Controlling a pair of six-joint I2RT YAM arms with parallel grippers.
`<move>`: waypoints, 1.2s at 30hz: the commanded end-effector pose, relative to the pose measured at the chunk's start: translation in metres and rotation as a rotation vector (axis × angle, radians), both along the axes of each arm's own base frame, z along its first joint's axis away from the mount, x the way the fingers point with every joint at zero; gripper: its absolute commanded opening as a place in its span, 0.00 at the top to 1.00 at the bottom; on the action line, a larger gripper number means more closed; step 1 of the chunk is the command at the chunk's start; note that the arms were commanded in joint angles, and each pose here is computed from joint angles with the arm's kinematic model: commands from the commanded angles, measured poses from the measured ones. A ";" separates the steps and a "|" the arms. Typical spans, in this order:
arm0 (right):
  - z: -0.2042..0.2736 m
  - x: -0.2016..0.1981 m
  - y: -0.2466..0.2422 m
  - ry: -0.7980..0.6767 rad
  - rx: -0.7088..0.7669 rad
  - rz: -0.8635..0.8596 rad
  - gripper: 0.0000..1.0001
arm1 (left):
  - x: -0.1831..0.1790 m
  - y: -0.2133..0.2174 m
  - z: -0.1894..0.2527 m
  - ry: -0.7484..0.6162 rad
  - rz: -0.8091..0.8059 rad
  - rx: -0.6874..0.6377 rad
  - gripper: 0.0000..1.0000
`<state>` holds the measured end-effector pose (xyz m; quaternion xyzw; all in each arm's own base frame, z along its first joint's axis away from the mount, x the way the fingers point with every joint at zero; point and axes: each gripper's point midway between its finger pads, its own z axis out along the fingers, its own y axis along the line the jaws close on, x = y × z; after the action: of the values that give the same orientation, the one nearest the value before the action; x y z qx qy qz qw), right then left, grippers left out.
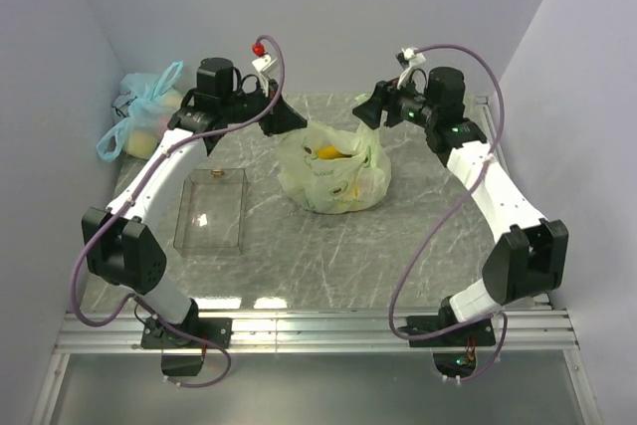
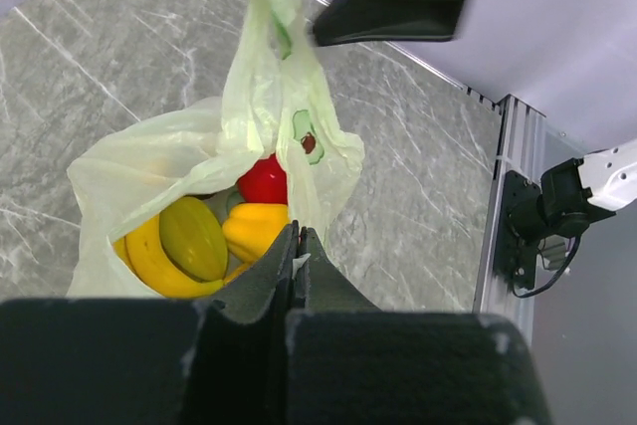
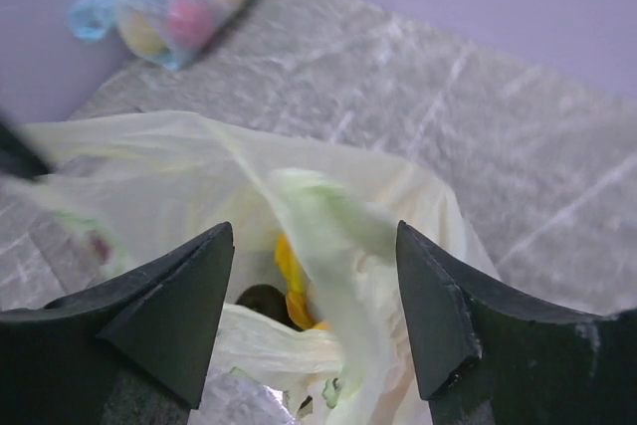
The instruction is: Place the fake fruits into the plastic bag and tie a complex knot
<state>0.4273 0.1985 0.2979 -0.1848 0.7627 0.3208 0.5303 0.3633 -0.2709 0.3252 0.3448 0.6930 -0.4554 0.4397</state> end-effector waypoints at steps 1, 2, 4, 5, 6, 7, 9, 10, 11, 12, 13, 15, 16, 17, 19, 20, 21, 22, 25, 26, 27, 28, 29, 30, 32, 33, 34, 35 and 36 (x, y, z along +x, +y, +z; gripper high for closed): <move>0.066 -0.029 0.025 -0.253 -0.006 0.203 0.25 | 0.004 -0.002 0.012 -0.018 0.002 -0.029 1.00; 0.068 -0.036 0.037 -0.296 -0.031 0.255 0.24 | 0.005 -0.001 0.013 -0.011 0.015 -0.033 1.00; 0.068 -0.043 0.051 -0.333 -0.049 0.305 0.24 | 0.013 0.003 0.017 0.029 0.053 -0.065 1.00; 0.067 -0.050 0.064 -0.353 -0.053 0.336 0.23 | 0.016 0.007 0.019 0.040 0.066 -0.076 1.00; 0.066 -0.052 0.070 -0.365 -0.058 0.347 0.23 | 0.017 0.008 0.019 0.052 0.071 -0.085 1.00; 0.055 -0.056 0.074 -0.354 -0.069 0.361 0.23 | 0.013 0.007 0.028 0.047 0.038 -0.116 1.00; 0.062 -0.062 0.088 -0.429 -0.052 0.392 0.20 | 0.005 0.011 0.030 0.046 -0.001 -0.141 1.00; 0.053 -0.063 0.093 -0.428 -0.055 0.408 0.18 | 0.002 0.012 0.032 0.037 -0.018 -0.152 1.00; 0.058 -0.063 0.097 -0.472 -0.042 0.416 0.18 | -0.004 0.012 0.032 0.026 -0.054 -0.159 1.00; 0.055 -0.062 0.102 -0.484 -0.032 0.429 0.16 | -0.008 0.013 0.035 0.018 -0.069 -0.162 1.00; 0.050 -0.063 0.105 -0.479 -0.013 0.431 0.13 | -0.011 0.013 0.035 0.009 -0.088 -0.161 1.00; 0.052 -0.061 0.116 -0.533 0.010 0.451 0.12 | -0.019 0.011 0.032 0.031 -0.140 -0.167 1.00; 0.055 -0.058 0.121 -0.544 0.016 0.452 0.11 | -0.022 0.011 0.031 0.040 -0.156 -0.168 1.00; 0.059 -0.058 0.126 -0.565 0.028 0.463 0.11 | -0.022 0.010 0.031 0.041 -0.164 -0.169 0.99; 0.053 -0.054 0.138 -0.562 0.037 0.492 0.11 | -0.021 0.010 0.030 0.049 -0.166 -0.170 1.00; 0.053 -0.054 0.143 -0.565 0.041 0.500 0.11 | -0.021 0.010 0.031 0.046 -0.171 -0.170 0.99; 0.045 -0.052 0.150 -0.551 0.042 0.525 0.11 | -0.019 0.009 0.035 0.016 -0.167 -0.175 1.00; 0.042 -0.052 0.154 -0.539 0.049 0.537 0.11 | -0.018 0.009 0.035 0.024 -0.165 -0.179 1.00; 0.033 -0.054 0.165 -0.514 0.074 0.575 0.11 | -0.019 0.009 0.040 0.015 -0.170 -0.185 1.00; 0.033 -0.057 0.169 -0.517 0.081 0.591 0.11 | -0.018 0.008 0.039 0.019 -0.171 -0.186 0.99; 0.027 -0.059 0.174 -0.506 0.085 0.609 0.10 | -0.017 0.008 0.039 0.023 -0.170 -0.186 1.00; 0.025 -0.060 0.176 -0.492 0.094 0.617 0.10 | -0.016 0.008 0.038 0.017 -0.173 -0.184 1.00; 0.025 -0.063 0.179 -0.492 0.099 0.627 0.10 | -0.016 0.008 0.037 0.023 -0.172 -0.180 0.99; 0.023 -0.063 0.180 -0.482 0.102 0.631 0.10 | -0.015 0.008 0.036 0.020 -0.171 -0.177 0.99; 0.020 -0.063 0.180 -0.470 0.098 0.632 0.11 | -0.015 0.009 0.033 0.019 -0.168 -0.162 0.99; 0.017 -0.062 0.180 -0.468 0.095 0.633 0.10 | -0.015 0.009 0.033 0.021 -0.173 -0.163 0.99; 0.017 -0.061 0.181 -0.467 0.095 0.627 0.10 | -0.015 0.008 0.033 0.024 -0.174 -0.166 1.00; 0.017 -0.058 0.182 -0.466 0.102 0.624 0.11 | -0.014 0.008 0.036 0.003 -0.175 -0.174 1.00; 0.009 -0.054 0.185 -0.446 0.102 0.626 0.11 | -0.013 0.008 0.036 0.002 -0.175 -0.179 1.00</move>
<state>0.3688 0.3733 0.2824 -0.4421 0.5532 0.4498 0.5443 0.3529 -0.2614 0.3382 0.3322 0.6515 -0.5518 0.4009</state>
